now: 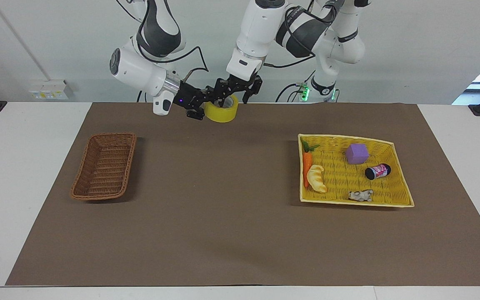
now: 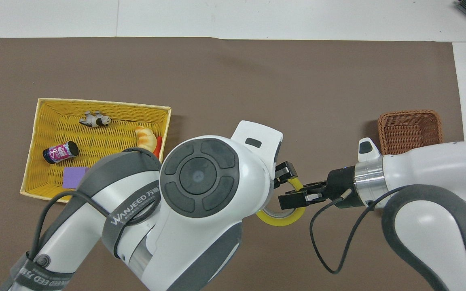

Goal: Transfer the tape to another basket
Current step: 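Carry the tape with the right gripper while the left gripper withdraws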

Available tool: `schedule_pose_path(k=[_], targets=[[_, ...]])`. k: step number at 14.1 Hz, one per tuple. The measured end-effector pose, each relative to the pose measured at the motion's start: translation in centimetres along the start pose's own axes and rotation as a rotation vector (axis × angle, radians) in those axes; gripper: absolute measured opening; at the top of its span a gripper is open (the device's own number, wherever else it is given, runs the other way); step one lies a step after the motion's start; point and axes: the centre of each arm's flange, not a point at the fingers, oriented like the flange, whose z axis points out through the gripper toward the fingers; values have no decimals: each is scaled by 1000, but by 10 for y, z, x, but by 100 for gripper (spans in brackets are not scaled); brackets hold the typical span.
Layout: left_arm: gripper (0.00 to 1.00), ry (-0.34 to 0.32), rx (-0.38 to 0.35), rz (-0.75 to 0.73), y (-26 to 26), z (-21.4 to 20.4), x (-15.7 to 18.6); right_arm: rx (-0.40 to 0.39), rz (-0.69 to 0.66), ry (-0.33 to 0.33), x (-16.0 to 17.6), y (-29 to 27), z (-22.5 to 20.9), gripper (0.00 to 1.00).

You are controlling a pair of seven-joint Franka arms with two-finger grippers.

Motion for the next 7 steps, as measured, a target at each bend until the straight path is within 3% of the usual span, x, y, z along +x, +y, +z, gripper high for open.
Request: schedule_pose_path(k=[3,7], targets=[[100,17,-15,-42,-13,-18,21,-34,-14,-2,0,6,-6,0],[100,11,29,-35,-58,-34,84,-92,-56,-24,-4,36,-45,0]])
